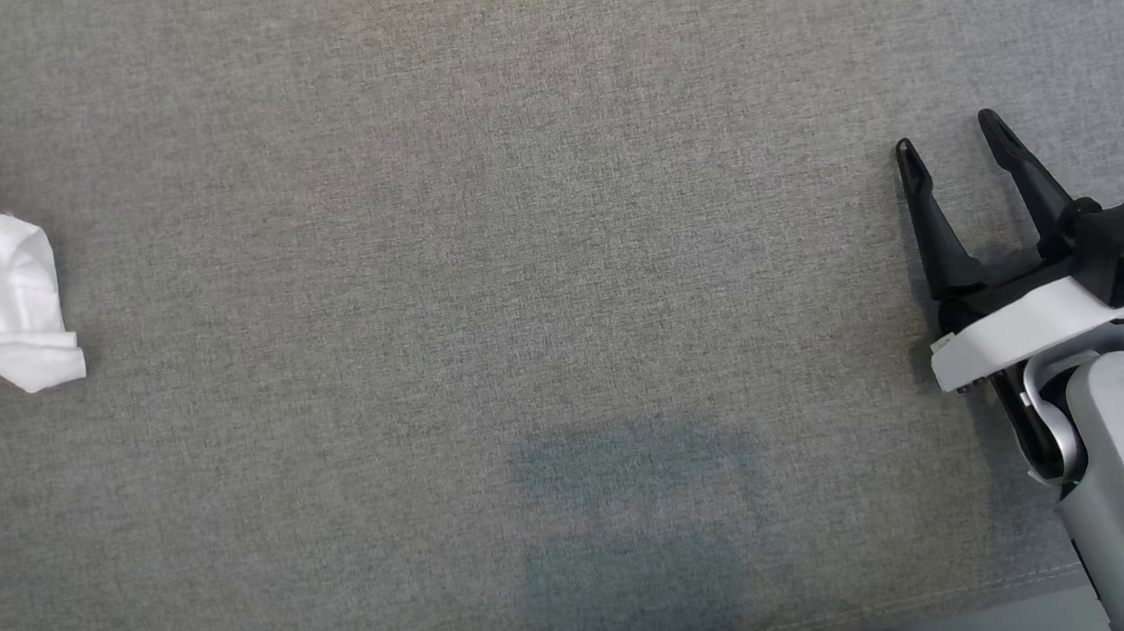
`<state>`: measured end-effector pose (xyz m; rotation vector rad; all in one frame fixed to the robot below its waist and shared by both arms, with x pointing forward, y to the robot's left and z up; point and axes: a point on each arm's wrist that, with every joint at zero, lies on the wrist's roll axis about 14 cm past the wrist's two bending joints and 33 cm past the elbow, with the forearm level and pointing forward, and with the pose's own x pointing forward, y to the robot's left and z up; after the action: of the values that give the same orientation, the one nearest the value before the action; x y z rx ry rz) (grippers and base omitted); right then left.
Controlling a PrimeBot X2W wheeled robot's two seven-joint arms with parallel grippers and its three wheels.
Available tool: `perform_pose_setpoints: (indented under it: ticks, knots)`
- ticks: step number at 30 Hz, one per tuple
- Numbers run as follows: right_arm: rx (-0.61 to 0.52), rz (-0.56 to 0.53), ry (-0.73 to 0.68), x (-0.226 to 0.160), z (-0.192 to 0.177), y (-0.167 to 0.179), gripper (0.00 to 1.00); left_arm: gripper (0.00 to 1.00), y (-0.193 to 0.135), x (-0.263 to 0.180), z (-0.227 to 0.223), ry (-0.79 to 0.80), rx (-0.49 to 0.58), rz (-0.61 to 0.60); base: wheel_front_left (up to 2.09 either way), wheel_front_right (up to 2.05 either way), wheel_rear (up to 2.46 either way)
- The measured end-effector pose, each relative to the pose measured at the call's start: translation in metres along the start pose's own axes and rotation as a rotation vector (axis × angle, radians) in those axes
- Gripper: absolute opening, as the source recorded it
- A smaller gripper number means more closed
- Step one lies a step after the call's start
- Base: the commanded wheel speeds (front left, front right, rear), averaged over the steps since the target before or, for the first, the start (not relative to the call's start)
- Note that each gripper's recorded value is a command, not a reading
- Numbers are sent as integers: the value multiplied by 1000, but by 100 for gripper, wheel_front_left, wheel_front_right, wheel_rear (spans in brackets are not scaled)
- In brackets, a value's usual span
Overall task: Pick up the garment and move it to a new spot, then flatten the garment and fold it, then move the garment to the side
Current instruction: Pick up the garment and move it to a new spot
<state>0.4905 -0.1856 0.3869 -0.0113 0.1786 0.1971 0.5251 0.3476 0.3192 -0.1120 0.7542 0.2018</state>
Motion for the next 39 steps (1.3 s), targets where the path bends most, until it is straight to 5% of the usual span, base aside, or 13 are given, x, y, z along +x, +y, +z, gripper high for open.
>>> perform_pose_setpoints:
  ticks: [5,14,34,39]
  knots:
    - [18,4,-28,-3,13,8,100,0,-15,-11,16,-68,39,-44,0,0,0]
    - [57,-7,-91,-19,43,18,100,0,-120,-52,55,-278,92,-341,0,0,0]
    - [109,-147,-185,-79,81,-8,100,0,-363,-190,14,-399,117,-1025,0,0,0]
    - [114,-182,-191,-94,83,-15,100,0,-394,-205,-7,-362,158,-1094,0,0,0]
